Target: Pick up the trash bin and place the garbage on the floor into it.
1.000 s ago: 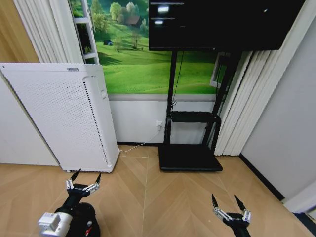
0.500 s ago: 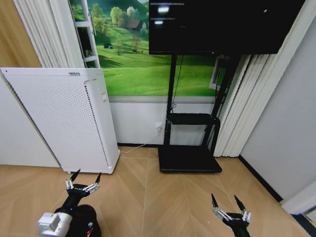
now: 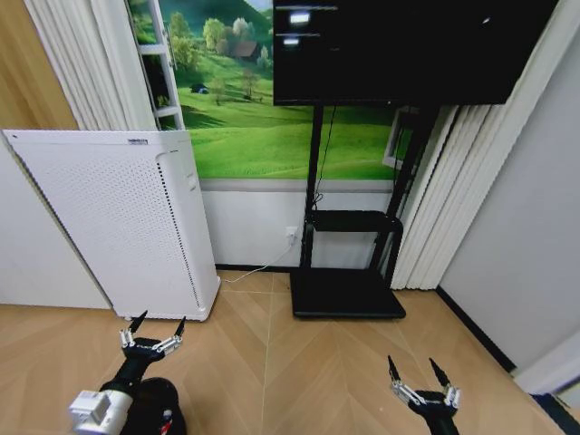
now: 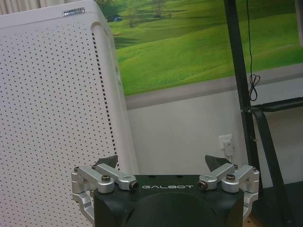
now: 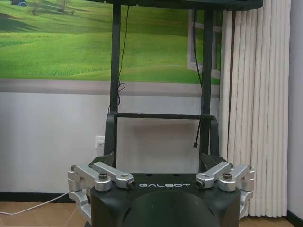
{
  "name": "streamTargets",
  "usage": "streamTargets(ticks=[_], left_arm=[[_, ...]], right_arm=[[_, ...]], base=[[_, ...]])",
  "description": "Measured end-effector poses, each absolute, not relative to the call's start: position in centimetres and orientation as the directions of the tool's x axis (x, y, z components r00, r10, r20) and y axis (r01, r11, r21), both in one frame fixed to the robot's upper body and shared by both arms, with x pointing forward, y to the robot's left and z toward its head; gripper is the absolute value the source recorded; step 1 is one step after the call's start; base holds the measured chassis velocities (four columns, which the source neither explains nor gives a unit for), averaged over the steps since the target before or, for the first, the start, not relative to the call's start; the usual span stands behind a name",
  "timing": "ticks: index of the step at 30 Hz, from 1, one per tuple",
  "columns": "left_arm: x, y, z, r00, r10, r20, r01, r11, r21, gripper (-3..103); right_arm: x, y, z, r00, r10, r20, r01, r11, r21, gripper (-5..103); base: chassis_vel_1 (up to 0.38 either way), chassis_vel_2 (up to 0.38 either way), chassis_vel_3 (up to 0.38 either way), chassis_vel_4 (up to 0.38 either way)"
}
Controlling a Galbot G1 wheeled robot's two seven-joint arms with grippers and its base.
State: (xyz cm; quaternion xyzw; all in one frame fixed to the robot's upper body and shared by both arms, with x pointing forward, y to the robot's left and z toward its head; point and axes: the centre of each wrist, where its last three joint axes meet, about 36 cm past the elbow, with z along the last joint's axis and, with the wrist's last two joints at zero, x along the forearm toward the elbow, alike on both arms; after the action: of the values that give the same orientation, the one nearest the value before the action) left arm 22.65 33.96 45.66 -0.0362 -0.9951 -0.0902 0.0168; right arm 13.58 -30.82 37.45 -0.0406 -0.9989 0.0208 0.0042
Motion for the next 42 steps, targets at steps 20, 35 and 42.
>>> streamTargets(ticks=[20,35,42], left_arm=[[22.65,33.97,45.66,-0.997,0.069,0.04,0.075,0.981,0.178,100],[22.65,33.97,45.66,-0.997,0.069,0.04,0.075,0.981,0.178,100],[22.65,33.97,45.65,-0.997,0.069,0.04,0.075,0.981,0.178,100]], right_arm=[[13.59,-30.82,37.45,-0.997,0.081,0.007,0.081,0.996,-0.042,100],[13.59,-30.82,37.45,-0.997,0.081,0.007,0.081,0.996,-0.042,100],[13.59,-30.82,37.45,-0.997,0.081,0.007,0.081,0.996,-0.042,100]], base=[[0.025,0.024,-0.022,-0.021],[0.038,0.038,-0.026,-0.028],[0.0,0.0,0.0,0.0]])
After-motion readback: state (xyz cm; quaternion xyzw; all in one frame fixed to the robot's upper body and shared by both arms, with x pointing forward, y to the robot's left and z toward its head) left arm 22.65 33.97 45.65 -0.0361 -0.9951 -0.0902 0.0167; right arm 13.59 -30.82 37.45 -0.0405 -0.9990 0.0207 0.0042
